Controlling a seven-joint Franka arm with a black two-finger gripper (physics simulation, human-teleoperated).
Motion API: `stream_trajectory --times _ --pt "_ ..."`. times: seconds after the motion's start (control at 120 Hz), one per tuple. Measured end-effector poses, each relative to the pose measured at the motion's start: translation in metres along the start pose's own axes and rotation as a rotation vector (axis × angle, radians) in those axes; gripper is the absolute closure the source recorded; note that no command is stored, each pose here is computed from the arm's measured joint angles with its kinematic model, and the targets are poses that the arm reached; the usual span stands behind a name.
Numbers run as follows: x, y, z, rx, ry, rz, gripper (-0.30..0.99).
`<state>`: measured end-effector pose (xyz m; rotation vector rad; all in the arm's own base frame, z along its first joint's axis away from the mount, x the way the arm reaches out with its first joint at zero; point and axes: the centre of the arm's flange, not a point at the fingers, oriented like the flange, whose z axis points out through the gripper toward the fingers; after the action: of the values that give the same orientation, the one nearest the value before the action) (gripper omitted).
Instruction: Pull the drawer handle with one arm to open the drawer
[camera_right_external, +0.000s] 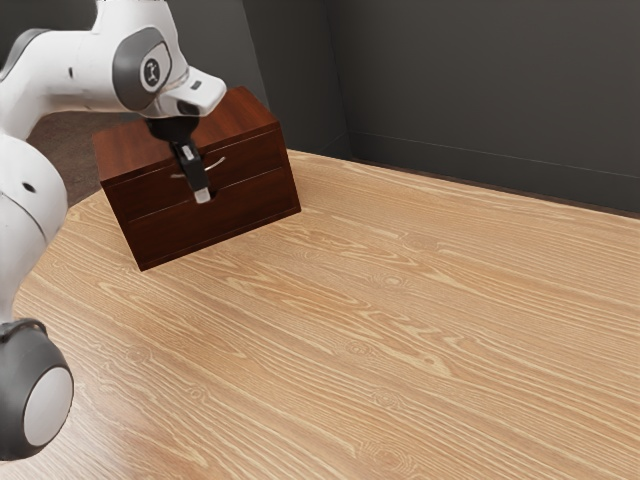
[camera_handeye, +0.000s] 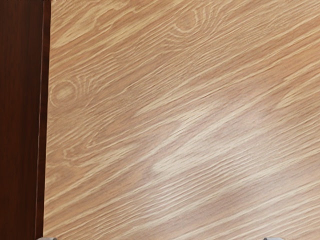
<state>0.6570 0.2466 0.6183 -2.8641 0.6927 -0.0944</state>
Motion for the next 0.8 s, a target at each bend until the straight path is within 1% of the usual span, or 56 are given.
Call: stream_trajectory --times 0.1,0.25,0.333,0.467,0.625,0.733,0.8 --pt "-0.003 -0.013 0.011 0.009 -0.003 0.001 0.21" --pt "-0.002 -0.02 0.019 0.014 0.01 0.02 0.35" --pt "-0.005 -0.027 0.022 0.026 0.011 0.024 0.39" --pt "-0.003 -0.041 0.039 0.03 0.03 0.031 0.4" --pt "-0.002 -0.049 0.024 0.084 0.07 0.048 0.4" --pt "-0.006 -0.06 0.04 0.092 0.063 0.057 0.39" --pt "-0.007 -0.064 0.044 0.097 0.069 0.068 0.38"
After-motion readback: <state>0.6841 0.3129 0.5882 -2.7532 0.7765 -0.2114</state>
